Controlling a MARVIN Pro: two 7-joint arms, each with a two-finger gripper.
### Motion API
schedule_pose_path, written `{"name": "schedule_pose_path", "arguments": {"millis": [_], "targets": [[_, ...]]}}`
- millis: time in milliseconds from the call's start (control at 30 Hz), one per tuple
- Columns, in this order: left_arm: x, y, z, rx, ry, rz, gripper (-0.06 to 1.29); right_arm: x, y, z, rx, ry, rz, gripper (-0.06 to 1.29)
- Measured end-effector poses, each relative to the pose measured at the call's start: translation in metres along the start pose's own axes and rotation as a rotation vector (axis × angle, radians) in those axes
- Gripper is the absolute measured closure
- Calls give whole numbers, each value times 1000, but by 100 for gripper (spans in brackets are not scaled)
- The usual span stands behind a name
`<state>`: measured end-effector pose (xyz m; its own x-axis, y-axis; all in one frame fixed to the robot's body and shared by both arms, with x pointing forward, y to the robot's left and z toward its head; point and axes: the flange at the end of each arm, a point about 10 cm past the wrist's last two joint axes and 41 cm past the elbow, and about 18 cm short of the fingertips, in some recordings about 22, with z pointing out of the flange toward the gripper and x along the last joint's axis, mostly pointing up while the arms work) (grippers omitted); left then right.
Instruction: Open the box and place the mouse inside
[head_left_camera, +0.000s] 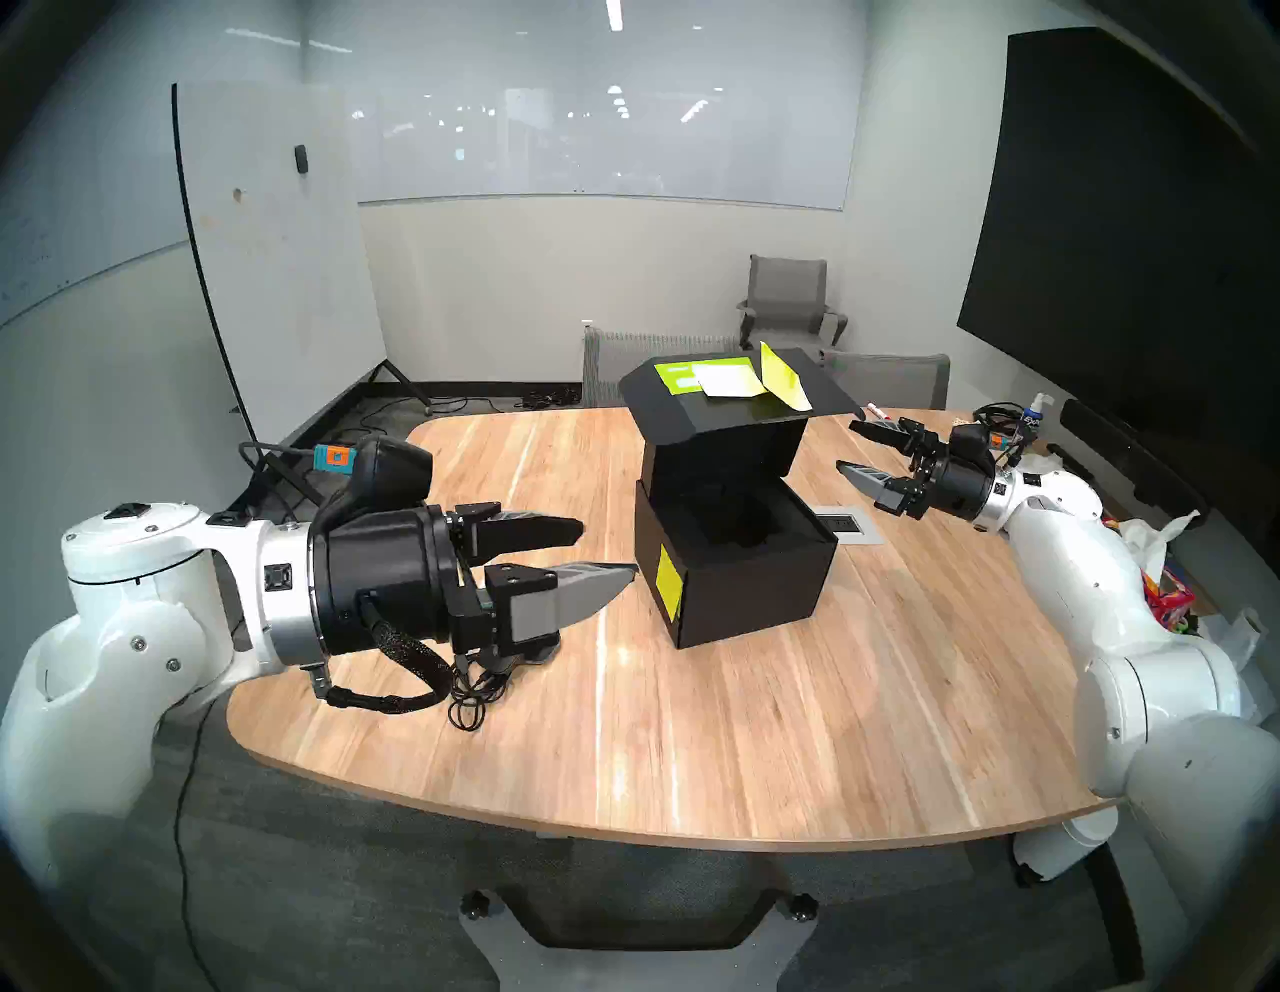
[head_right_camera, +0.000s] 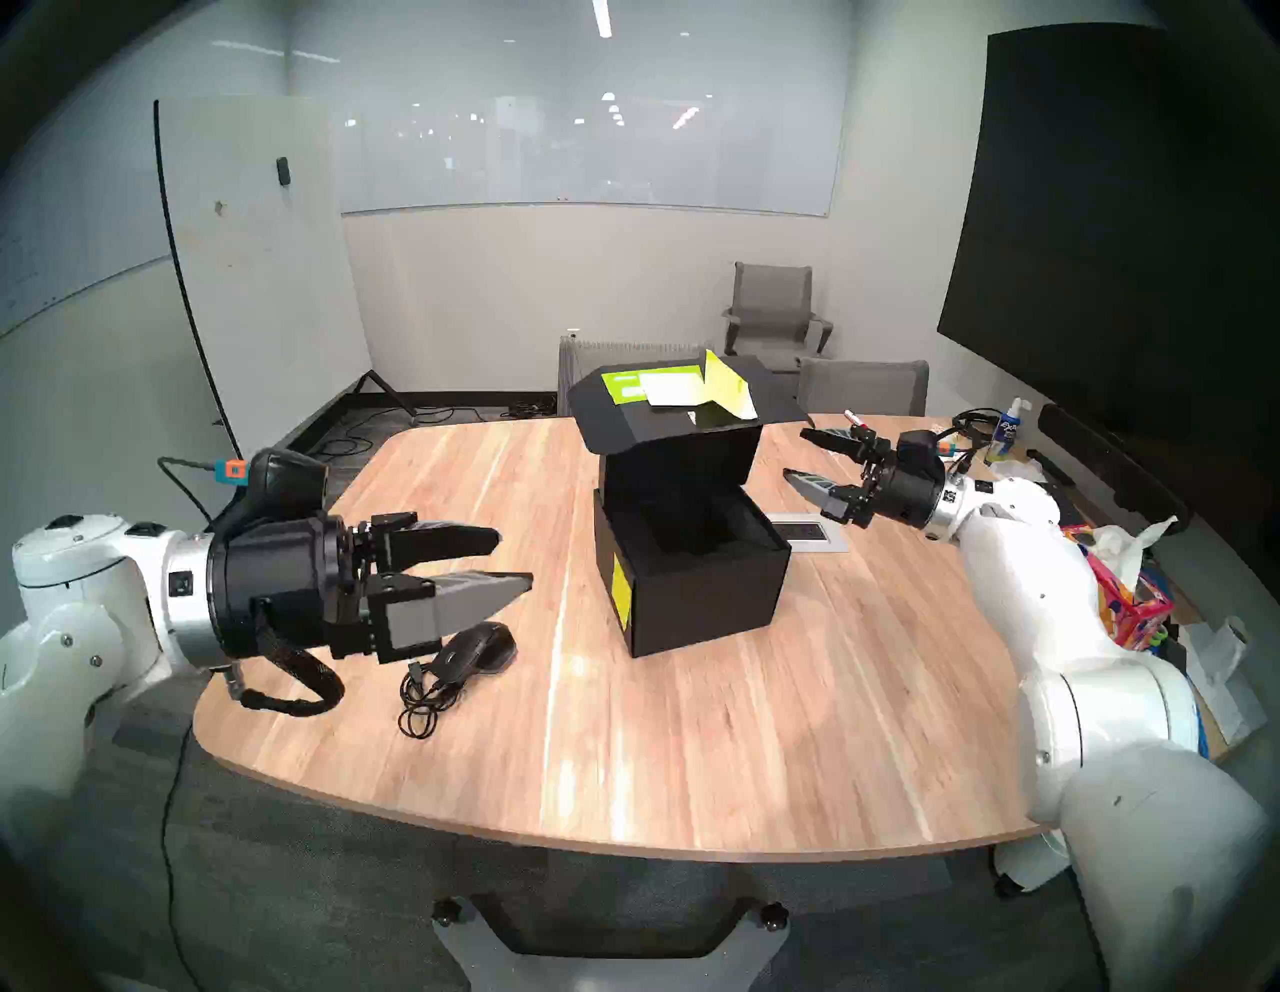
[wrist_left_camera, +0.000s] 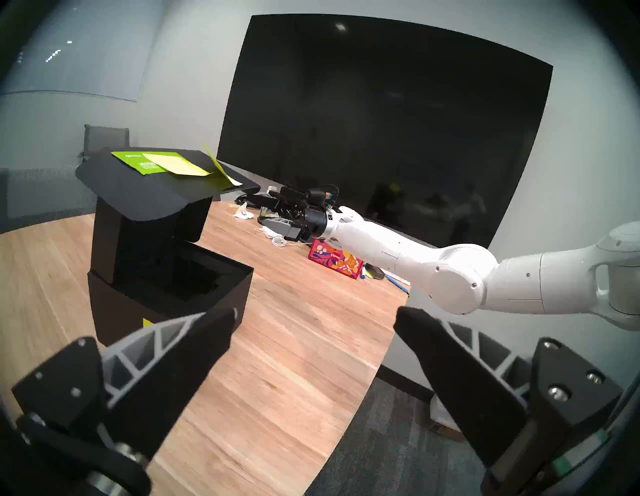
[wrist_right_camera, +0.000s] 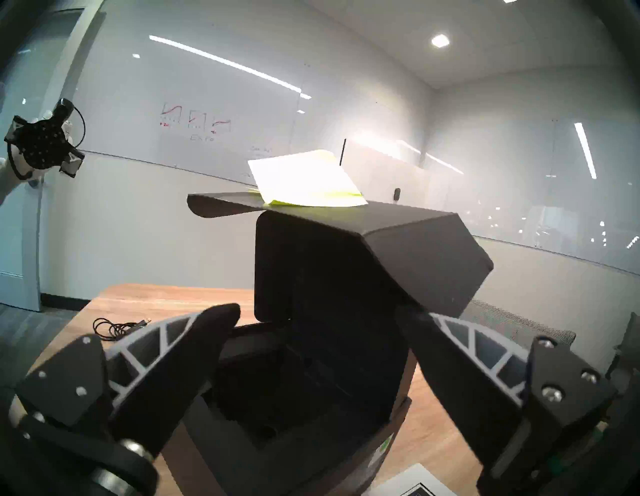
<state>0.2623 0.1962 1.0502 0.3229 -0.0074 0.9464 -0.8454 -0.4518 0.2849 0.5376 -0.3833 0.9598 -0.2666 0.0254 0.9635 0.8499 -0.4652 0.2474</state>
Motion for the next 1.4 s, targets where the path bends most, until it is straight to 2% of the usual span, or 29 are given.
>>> {"name": "schedule_pose_path", "arguments": {"millis": [833,1400], "targets": [[0,0,0,-1,2,2,-3,33,21,14,17,-7,-51,0],[0,0,0,-1,3,4,-4,44,34,13,1,-25,-22,0]]}}
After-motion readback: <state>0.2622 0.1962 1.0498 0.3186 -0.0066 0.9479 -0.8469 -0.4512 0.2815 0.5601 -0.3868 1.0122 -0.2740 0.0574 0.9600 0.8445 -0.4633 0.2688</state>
